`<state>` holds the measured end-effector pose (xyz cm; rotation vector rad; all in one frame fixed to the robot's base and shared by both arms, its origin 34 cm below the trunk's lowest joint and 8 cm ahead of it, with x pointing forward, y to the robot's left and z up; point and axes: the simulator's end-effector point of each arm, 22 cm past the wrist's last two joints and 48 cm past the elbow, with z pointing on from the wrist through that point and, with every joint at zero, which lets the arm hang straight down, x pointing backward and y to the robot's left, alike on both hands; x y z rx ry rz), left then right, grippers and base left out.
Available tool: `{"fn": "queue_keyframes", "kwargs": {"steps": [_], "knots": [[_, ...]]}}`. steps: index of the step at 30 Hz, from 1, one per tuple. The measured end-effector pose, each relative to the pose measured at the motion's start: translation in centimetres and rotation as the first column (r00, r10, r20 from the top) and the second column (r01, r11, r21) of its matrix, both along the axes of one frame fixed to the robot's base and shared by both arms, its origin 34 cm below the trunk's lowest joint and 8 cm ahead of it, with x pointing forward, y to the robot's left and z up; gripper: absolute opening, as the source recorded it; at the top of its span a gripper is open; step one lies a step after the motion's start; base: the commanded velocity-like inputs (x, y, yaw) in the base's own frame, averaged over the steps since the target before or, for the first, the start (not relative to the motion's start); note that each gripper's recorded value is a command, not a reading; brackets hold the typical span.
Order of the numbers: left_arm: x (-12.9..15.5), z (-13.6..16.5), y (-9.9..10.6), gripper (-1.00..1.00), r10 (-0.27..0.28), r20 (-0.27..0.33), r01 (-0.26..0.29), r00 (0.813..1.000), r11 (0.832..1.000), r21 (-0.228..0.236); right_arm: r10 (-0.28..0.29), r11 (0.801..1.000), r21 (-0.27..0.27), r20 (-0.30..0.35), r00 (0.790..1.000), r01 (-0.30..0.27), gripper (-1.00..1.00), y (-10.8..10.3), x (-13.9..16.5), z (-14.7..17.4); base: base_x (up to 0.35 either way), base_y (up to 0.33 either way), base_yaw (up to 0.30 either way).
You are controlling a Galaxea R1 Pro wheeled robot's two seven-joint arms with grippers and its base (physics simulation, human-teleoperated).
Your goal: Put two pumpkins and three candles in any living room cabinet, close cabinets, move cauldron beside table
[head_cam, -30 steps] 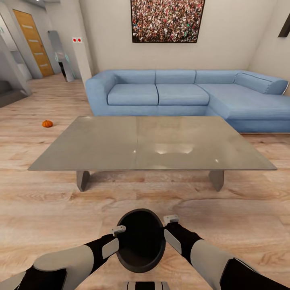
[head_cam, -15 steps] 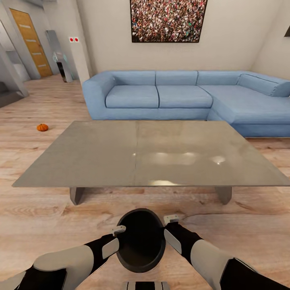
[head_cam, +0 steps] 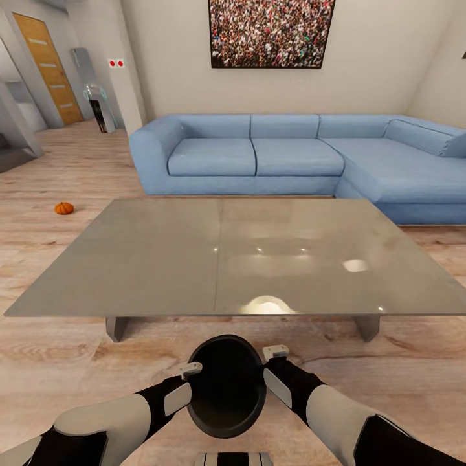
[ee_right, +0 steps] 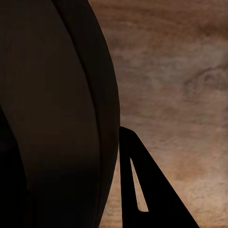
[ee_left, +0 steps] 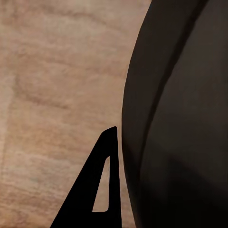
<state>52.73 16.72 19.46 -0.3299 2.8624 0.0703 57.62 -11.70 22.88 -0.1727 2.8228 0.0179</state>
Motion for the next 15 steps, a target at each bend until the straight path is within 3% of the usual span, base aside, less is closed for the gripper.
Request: {"fn": "queue_keyframes", "kwargs": {"steps": [3,4,5,15], "knots": [[0.0,0.0,0.0,-1.0,-0.001,0.0,0.001,1.0,1.0,0.001,-0.001,1.0,0.0,0.0,1.0,0.001,-1.0,0.0,0.0,0.0,0.0,0.0,0.0],[0.0,0.0,0.0,-1.0,-0.001,-0.001,0.001,1.0,1.0,0.001,0.0,1.0,0.0,-0.001,1.0,0.0,1.0,0.0,0.0,0.0,0.0,0.0,0.0],[-0.2,-0.1,0.2,1.0,0.005,-0.006,-0.005,1.0,1.0,0.006,0.006,0.999,0.031,0.03,1.0,-0.006,1.0,1.4,1.1,1.0,0.0,0.0,0.0],[0.1,0.1,0.0,1.0,0.007,0.002,-0.007,1.0,1.0,-0.003,0.002,0.999,0.04,0.031,1.0,-0.004,1.0,1.6,1.2,1.1,0.0,0.0,0.0]]}}
